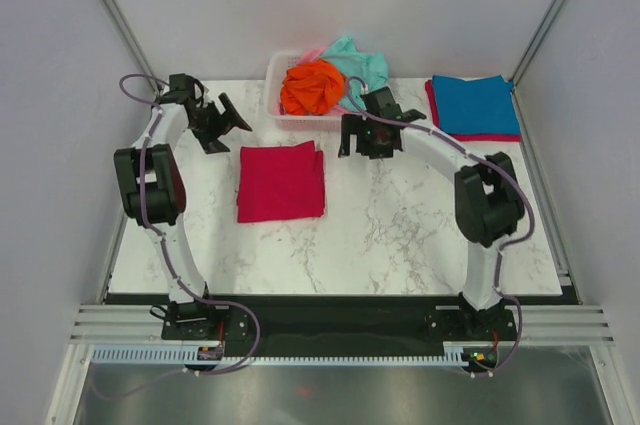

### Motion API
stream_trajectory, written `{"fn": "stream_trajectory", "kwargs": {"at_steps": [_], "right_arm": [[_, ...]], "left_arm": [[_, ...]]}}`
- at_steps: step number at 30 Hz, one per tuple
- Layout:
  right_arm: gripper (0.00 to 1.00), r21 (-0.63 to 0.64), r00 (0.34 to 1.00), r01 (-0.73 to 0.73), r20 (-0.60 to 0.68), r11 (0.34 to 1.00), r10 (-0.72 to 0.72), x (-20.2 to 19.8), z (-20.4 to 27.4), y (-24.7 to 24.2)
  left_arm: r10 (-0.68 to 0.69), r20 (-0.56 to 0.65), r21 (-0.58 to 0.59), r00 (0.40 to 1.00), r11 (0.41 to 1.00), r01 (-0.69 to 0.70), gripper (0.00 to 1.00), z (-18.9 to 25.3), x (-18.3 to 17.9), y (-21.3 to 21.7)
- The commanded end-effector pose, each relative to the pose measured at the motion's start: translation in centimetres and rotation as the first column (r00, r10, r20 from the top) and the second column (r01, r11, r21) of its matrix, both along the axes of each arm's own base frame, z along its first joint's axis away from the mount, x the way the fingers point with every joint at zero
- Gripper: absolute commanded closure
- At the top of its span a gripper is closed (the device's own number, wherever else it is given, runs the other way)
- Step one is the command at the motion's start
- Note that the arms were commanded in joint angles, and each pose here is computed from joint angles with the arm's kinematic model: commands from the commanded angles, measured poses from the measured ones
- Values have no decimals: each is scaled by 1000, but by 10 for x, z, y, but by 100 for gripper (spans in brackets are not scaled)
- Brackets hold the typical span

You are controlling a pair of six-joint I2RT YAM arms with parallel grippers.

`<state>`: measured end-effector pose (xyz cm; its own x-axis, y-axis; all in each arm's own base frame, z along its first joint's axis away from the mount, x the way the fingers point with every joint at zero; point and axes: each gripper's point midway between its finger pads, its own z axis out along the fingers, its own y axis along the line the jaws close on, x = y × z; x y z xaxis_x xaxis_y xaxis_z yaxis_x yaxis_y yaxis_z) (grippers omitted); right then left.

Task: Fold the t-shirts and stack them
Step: Fold the tshirt

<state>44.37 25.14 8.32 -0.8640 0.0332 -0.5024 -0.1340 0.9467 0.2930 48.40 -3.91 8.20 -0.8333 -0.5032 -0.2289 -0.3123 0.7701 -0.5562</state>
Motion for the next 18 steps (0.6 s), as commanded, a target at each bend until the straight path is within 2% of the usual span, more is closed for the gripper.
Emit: {"fn": "stream_trajectory", "kwargs": {"at_steps": [1, 3, 5, 6, 8, 9, 11, 12, 14, 18], "right_arm": [[2, 219, 984, -72, 173, 973, 34, -24, 71, 28], [2, 265, 984, -119, 160, 957, 78, -48, 54, 43], [2, 307, 983, -148, 149, 940, 106, -62, 49, 57], [2, 336, 981, -180, 136, 924, 142, -73, 42, 69], [2, 366, 981, -188, 106, 911, 160, -83, 31, 78], [6, 390, 982, -190, 89, 901, 169, -92, 25, 85], [10, 401, 982, -186, 63, 897, 176, -103, 14, 92], [11, 408, 981, -193, 60, 892, 185, -111, 8, 100], [12, 398, 982, -185, 31, 898, 189, -119, -5, 105], [17, 377, 983, -167, -13, 911, 186, -135, -25, 115]], "left_arm": [[-57, 167, 13, 984, 998, 56, 0, 70, -5, -8], [-54, 152, 4, 987, 999, 53, 0, 71, -22, -12], [-54, 202, 7, 978, 999, 53, 0, 95, -38, -15], [-59, 178, 1, 982, 998, 59, 0, 87, -55, -19], [-75, 257, 16, 964, 997, 73, 0, 113, -76, -25], [-82, 219, 13, 972, 997, 82, 0, 96, -96, -27], [-98, 287, 21, 953, 995, 96, 0, 115, -122, -31], [-106, 254, 13, 961, 994, 107, 0, 98, -140, -34], [-120, 312, 26, 943, 993, 117, 0, 110, -163, -36], [-132, 322, 46, 937, 991, 124, 0, 93, -202, -38]]}}
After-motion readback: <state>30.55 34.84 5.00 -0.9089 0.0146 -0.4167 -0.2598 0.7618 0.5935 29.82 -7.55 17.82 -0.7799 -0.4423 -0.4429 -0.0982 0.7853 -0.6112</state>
